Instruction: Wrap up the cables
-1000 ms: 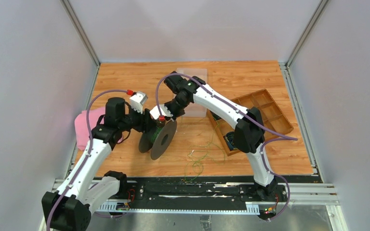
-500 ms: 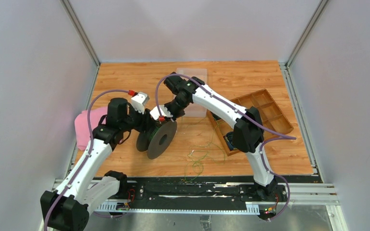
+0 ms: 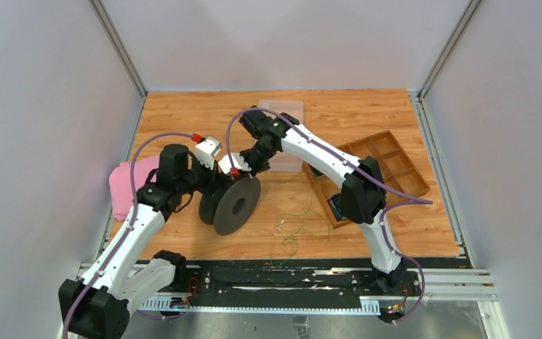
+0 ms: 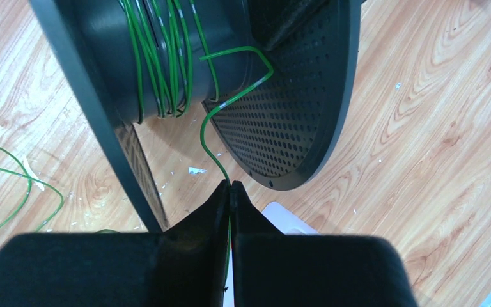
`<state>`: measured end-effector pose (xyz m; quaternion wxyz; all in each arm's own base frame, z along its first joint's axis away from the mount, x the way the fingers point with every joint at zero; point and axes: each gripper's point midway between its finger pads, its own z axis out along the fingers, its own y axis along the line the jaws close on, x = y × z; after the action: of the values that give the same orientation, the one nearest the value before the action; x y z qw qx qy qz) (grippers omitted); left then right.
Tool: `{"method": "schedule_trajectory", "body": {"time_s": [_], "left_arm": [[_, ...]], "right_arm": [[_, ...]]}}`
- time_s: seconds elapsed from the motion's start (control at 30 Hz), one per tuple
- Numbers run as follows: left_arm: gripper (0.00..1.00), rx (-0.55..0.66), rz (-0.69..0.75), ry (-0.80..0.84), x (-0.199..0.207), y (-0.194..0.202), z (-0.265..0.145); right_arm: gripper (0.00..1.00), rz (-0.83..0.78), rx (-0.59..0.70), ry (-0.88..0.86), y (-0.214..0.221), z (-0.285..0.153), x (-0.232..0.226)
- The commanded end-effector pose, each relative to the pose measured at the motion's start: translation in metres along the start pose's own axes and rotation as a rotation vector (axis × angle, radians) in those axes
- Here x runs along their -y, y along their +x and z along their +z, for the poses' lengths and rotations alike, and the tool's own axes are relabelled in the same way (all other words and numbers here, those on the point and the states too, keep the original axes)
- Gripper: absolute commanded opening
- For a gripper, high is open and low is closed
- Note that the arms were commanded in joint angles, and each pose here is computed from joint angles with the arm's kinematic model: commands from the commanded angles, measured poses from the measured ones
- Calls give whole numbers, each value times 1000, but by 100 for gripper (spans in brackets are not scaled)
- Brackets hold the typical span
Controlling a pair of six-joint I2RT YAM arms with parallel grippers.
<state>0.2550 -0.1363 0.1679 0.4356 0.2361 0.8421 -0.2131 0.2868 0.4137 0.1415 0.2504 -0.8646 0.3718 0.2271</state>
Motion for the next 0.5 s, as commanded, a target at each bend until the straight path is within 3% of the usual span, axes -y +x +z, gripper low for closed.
{"method": "schedule_trajectory", "body": {"time_s": [0.0,0.27,0.47], "left_arm": [[0,60,32,27,8,-22,-8],[0,75,10,-69,-4,-40,-21],[0,79,8,-146,-13,-52,-30]], "right_arm": [[1,47,-8,4,-3,2,0],[2,135,-14,57,1,-7,8],[8,214,-9,118,6,-11,21]]}}
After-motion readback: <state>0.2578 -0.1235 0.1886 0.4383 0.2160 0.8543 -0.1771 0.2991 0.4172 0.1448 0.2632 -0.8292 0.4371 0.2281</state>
